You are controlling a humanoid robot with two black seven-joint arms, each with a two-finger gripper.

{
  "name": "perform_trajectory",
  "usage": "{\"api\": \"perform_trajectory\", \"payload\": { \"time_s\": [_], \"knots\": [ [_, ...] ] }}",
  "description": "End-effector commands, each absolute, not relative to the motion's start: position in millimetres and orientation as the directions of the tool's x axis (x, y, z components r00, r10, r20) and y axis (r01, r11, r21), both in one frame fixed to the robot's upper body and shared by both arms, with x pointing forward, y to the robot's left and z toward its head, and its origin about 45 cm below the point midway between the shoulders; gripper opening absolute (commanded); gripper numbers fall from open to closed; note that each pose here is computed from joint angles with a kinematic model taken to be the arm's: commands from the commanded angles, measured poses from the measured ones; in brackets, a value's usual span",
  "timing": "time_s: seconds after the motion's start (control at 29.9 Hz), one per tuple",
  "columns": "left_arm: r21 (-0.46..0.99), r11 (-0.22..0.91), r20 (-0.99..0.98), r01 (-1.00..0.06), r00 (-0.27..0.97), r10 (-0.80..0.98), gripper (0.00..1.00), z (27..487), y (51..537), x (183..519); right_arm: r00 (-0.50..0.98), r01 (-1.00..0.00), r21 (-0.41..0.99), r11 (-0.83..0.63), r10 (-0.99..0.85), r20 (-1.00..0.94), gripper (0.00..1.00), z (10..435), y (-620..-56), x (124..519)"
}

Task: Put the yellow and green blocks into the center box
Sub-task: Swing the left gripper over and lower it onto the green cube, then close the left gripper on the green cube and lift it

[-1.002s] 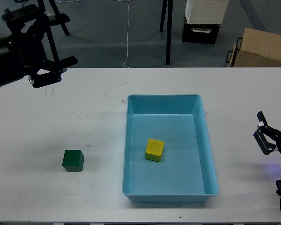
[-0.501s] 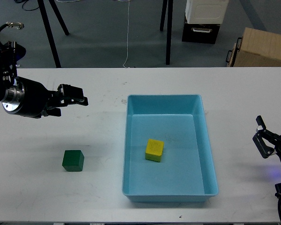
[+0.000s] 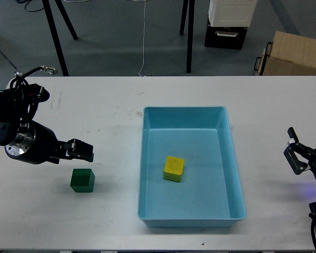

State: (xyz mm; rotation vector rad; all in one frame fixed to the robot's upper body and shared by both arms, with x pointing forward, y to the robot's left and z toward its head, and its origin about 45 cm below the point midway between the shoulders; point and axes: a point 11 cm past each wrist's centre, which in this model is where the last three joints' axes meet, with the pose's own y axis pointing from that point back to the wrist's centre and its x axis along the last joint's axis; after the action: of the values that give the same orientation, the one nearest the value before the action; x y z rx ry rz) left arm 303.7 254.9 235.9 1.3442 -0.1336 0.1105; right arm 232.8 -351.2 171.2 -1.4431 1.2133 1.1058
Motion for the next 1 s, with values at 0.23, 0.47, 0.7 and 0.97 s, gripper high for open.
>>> {"api": "perform_trajectory", "payload": {
  "time_s": [0.23,0.47,0.7,0.97],
  "knots": [
    [0.972,0.194,0.142,-0.135,0.990,-0.022,1.00,213.9,243.6,310.1,0.109,-0.992,-0.096,-0.081,-0.173,-0.979,1.00,172.6,-356.1,230.5],
    [0.977,0.174,0.128,-0.126,0.992,0.000,1.00,199.8,253.5,307.4,0.106,-0.992,-0.094,-0.079,-0.173,-0.979,1.00,171.6,-356.4,230.3],
    [0.982,0.150,0.116,-0.115,0.993,0.002,1.00,183.4,265.4,300.9,0.106,-0.992,-0.094,-0.079,-0.173,-0.979,1.00,171.6,-356.4,230.3],
    [0.982,0.155,0.106,-0.107,0.994,0.013,1.00,178.4,265.9,298.5,0.104,-0.993,-0.091,-0.077,-0.173,-0.979,1.00,171.1,-357.0,229.4]
  ]
}}
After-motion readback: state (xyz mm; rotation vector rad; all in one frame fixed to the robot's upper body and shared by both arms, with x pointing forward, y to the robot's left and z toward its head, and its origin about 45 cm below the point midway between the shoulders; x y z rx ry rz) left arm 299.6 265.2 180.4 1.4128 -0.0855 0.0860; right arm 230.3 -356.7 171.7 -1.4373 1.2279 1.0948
